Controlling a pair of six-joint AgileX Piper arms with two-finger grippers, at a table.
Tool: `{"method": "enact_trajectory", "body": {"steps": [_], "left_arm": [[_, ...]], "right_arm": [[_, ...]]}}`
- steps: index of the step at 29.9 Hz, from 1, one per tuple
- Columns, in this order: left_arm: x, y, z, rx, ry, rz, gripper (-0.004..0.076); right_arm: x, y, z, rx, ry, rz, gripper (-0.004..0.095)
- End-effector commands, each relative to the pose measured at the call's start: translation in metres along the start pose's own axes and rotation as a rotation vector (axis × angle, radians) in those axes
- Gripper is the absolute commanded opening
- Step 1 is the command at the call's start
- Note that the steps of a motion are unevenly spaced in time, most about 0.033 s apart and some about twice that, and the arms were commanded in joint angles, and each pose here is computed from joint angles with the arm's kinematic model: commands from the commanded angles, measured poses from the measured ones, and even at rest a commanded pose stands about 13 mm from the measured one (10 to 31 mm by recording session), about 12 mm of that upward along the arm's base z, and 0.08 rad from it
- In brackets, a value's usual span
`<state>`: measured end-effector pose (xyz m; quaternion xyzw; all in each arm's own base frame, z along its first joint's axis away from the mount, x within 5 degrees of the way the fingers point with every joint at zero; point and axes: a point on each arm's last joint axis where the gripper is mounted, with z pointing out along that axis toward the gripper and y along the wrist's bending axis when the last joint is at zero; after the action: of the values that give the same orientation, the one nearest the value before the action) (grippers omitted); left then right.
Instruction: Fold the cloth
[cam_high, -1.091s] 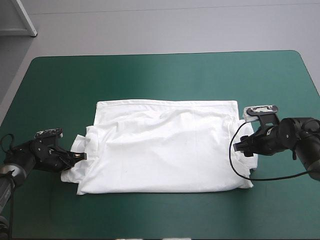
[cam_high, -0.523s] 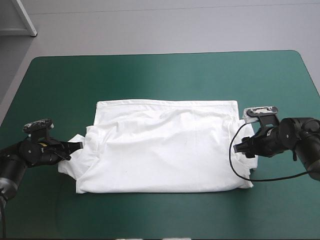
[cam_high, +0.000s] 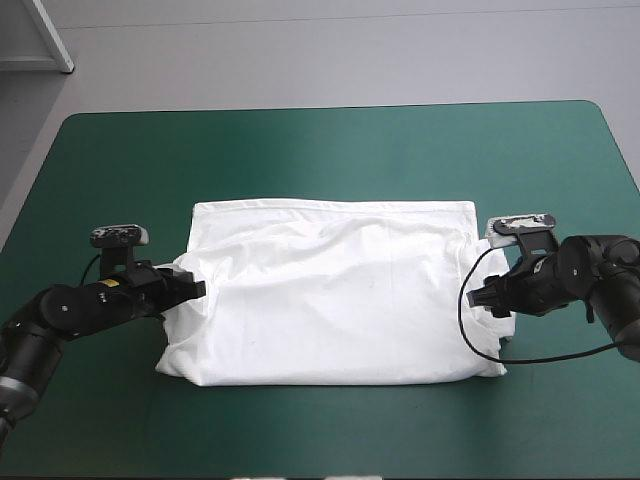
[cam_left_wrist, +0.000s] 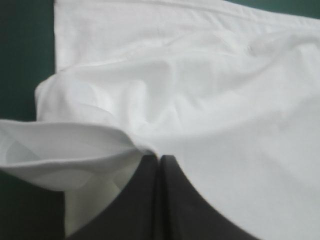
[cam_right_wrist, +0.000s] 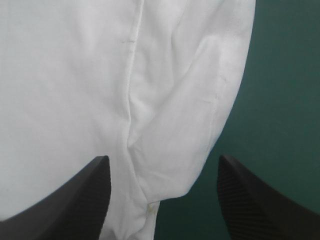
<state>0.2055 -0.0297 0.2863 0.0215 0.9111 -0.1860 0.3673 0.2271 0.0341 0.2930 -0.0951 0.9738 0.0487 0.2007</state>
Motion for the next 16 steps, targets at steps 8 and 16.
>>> {"method": "enact_trajectory", "body": {"steps": [8, 16], "left_arm": [[0.011, -0.039, 0.066, 0.127, 0.178, 0.142, -0.0008], [0.022, -0.051, 0.080, 0.154, 0.254, 0.194, 0.0316]], "right_arm": [[-0.007, 0.000, -0.015, 0.004, -0.083, -0.003, 0.0579], [-0.008, -0.002, -0.015, 0.031, -0.094, -0.003, 0.0579]]}}
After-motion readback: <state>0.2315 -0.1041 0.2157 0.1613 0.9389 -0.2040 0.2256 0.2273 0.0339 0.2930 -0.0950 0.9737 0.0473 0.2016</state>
